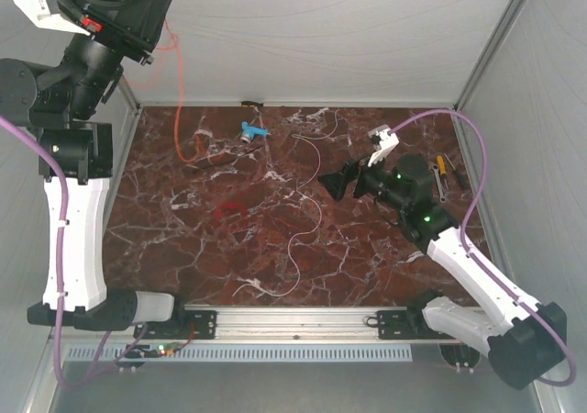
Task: Zip-tie the wires
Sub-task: Straighten the cable at the center of the board.
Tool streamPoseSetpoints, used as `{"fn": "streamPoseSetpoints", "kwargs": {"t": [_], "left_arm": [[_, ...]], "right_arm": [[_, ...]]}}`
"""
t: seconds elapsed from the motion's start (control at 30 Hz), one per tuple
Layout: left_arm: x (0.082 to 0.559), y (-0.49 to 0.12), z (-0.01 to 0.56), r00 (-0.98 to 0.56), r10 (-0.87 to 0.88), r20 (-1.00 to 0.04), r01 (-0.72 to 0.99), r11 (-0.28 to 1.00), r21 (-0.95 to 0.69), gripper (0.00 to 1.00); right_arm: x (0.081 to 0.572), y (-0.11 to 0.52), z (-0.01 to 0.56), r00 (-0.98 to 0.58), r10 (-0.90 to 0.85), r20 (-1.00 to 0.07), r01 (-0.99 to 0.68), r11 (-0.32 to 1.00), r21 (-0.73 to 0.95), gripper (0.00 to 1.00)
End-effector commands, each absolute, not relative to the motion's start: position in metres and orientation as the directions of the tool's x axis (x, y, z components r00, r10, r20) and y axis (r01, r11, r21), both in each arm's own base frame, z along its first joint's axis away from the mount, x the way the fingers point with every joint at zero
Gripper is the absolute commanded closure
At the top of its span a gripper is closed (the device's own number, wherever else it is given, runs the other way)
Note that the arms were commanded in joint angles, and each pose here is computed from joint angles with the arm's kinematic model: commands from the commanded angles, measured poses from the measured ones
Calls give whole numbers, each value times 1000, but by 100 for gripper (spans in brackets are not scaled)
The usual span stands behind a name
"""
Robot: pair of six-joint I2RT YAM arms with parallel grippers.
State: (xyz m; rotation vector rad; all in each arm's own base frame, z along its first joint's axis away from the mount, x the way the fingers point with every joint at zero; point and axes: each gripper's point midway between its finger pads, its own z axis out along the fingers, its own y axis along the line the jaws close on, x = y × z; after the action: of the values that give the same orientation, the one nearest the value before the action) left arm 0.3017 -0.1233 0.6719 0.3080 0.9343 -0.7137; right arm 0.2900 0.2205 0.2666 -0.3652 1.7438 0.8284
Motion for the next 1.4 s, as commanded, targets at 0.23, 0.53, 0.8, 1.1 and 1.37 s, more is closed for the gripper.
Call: {"fn": "streamPoseSetpoints", "kwargs": {"t": [0.23, 0.53, 0.8, 1.1, 1.37], "left_arm": [[209, -171, 703, 349, -500, -792, 906, 397, 149, 100], [173, -188, 673, 138, -517, -845, 989, 120, 89, 100], [169, -207, 651, 25, -496, -868, 1000, 14, 21, 100], [158, -231, 640, -80, -476, -876, 994, -107, -33, 100], [154, -242, 635, -120, -471, -874, 987, -155, -53, 100]], "right_arm": [[248, 227, 391, -55, 217, -975, -805, 567, 172, 8], [233, 224, 428, 116, 239, -964, -838, 544, 34, 6], [219, 242, 462, 318, 247, -915, -861, 479, -170, 6], [209, 281, 466, 425, 223, -877, -853, 425, -305, 6], [212, 300, 488, 488, 253, -835, -819, 463, -338, 7]]}}
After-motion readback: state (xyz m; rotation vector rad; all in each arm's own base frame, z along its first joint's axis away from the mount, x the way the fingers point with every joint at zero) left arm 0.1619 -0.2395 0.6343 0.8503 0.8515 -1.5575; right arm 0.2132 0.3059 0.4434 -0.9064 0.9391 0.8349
